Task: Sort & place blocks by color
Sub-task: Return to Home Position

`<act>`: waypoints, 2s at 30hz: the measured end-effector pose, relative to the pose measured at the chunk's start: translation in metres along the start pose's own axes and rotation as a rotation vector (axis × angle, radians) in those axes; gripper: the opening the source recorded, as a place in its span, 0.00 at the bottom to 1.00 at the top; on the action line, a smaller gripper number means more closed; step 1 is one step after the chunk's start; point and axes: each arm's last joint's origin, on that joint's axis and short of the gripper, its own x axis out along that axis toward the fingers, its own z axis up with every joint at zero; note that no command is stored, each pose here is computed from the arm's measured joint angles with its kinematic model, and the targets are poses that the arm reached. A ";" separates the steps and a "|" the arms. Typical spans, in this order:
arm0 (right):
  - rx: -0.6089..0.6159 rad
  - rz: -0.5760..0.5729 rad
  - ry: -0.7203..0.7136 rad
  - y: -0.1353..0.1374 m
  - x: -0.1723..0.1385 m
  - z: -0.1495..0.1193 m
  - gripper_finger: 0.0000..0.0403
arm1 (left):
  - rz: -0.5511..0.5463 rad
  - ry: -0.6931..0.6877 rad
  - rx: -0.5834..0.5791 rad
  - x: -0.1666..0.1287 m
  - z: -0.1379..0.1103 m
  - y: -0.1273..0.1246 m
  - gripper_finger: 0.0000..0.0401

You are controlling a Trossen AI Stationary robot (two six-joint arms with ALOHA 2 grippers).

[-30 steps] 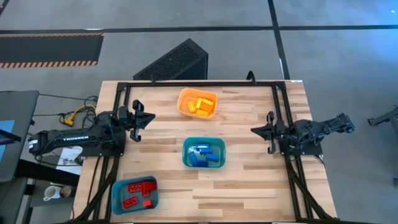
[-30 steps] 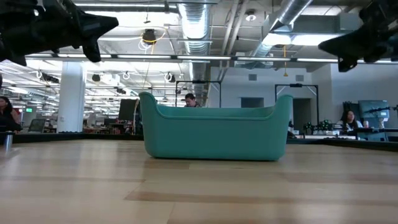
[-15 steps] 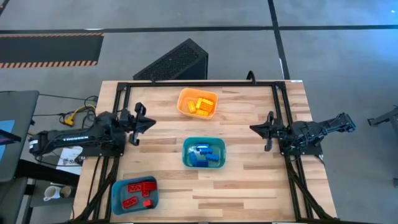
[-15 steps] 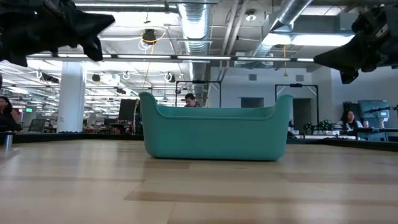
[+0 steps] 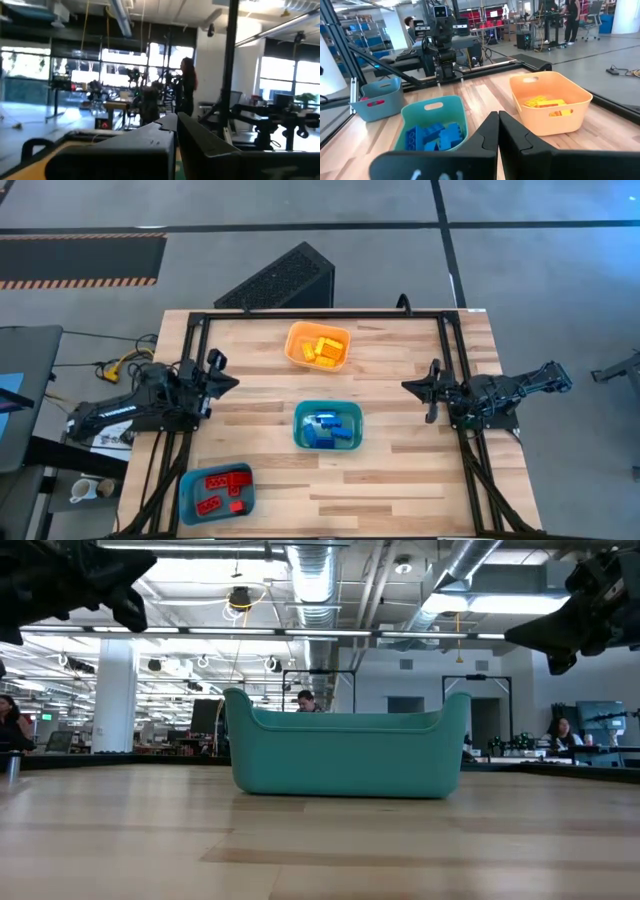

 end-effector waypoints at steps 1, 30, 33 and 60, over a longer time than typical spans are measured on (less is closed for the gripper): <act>0.001 0.000 -0.001 0.000 0.000 0.000 0.06 | -0.009 0.000 -0.004 0.000 0.000 0.000 0.00; 0.002 0.000 -0.003 0.000 0.000 0.000 0.07 | -0.114 0.268 -0.117 -0.003 -0.025 -0.001 0.00; 0.001 0.000 -0.003 0.000 0.000 0.000 0.07 | -0.062 0.261 -0.097 -0.003 -0.025 0.001 0.00; 0.001 0.000 -0.003 0.000 0.000 0.000 0.07 | 0.073 0.248 -0.082 -0.003 -0.026 0.005 0.00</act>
